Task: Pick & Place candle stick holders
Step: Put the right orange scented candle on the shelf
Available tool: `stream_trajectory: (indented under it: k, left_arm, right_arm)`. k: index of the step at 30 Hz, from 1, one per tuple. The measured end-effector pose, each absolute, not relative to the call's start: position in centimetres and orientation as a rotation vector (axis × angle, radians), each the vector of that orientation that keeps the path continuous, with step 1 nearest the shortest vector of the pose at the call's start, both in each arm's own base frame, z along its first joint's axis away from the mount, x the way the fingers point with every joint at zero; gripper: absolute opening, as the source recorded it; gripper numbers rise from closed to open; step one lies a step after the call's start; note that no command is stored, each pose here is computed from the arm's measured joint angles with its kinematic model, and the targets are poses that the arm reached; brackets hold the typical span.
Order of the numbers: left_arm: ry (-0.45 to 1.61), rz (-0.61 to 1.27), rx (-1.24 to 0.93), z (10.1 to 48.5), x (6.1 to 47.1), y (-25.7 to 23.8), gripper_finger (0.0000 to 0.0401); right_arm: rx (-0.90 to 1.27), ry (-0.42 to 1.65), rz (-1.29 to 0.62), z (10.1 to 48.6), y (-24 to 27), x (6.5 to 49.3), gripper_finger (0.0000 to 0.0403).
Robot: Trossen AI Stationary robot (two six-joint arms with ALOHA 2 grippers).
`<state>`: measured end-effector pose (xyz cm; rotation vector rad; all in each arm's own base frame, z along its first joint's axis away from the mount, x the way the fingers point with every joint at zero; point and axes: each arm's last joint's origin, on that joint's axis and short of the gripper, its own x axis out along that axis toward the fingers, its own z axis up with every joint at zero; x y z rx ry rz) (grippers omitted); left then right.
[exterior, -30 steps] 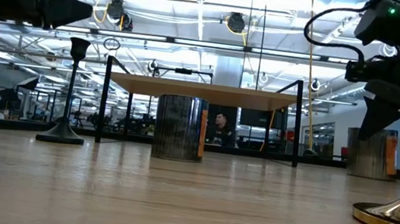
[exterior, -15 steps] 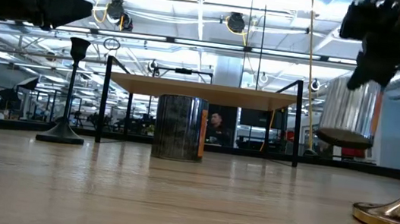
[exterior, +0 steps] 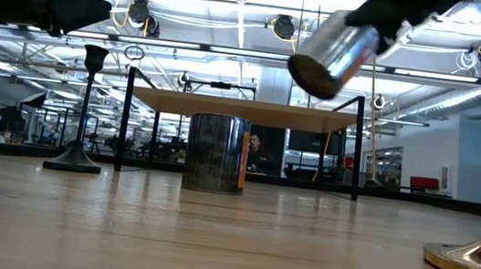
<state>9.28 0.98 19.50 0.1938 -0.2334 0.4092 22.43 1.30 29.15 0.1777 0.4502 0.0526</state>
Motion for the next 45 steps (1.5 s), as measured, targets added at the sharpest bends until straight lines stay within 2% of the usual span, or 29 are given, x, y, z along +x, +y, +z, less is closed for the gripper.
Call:
stream_trajectory:
  k: [5, 10, 13, 19, 25, 40, 45]
  left_arm:
    - [-0.249, 0.411, 0.191, 19.6, 9.2, 1.0, 0.0212]
    - [-0.249, 0.411, 0.192, 19.6, 9.2, 1.0, 0.0212]
    - [-0.248, 0.411, 0.191, 19.6, 9.2, 1.0, 0.0212]
    - [-0.248, 0.411, 0.192, 19.6, 9.2, 1.0, 0.0212]
    - [-0.248, 0.411, 0.192, 19.6, 9.2, 1.0, 0.0212]
    - [-0.246, 0.411, 0.192, 19.6, 9.3, 1.0, 0.0212]
    - [-0.245, 0.411, 0.192, 19.6, 9.3, 1.0, 0.0212]
  right_arm:
    - [0.041, 0.538, -0.004, 33.7, -1.0, 24.3, 0.0001]
    - [-0.035, 0.608, -0.248, 37.4, -5.4, 25.5, 0.0]
    - [-0.016, 0.642, -0.351, 38.1, -8.7, 26.0, 0.0]
    - [0.08, 0.794, -0.517, 35.9, -15.0, 26.2, 0.0]
    - [0.208, 0.86, -0.477, 33.9, -18.4, 25.8, 0.0]
    - [0.189, 0.843, -0.398, 33.8, -19.3, 25.5, 0.0004]
    - [0.187, 0.83, -0.402, 33.9, -19.4, 25.6, 0.0028]
